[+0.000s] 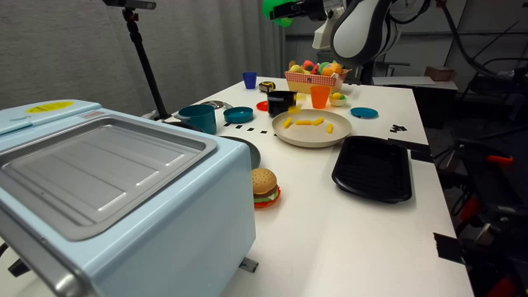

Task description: Pour the contents of the green cup onto the plate

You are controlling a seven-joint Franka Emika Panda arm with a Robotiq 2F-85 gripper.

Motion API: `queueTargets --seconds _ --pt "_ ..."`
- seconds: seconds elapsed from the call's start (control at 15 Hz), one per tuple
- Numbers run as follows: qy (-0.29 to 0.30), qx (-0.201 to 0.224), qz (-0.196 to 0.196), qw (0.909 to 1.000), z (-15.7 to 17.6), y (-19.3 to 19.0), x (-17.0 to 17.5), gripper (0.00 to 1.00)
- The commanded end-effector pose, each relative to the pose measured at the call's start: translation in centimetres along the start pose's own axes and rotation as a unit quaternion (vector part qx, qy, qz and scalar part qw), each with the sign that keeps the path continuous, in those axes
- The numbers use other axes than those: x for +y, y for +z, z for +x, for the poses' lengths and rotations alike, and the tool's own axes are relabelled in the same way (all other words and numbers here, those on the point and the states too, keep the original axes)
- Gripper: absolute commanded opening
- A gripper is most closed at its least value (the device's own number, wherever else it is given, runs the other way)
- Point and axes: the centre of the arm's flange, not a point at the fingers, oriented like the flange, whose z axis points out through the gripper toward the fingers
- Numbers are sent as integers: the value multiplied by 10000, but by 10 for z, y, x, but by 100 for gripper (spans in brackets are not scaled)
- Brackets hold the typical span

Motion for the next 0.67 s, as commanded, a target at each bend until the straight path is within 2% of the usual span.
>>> queueTargets --seconds 0.0,0.33,0.47,0.6 --pt "163 319 -19 9994 -32 -29 3 52" --pt "216 128 -191 9995 -28 -24 7 52" --pt "302 -178 -425 9985 -23 -20 14 52" --pt "448 -689 -696 9942 -22 -18 24 52"
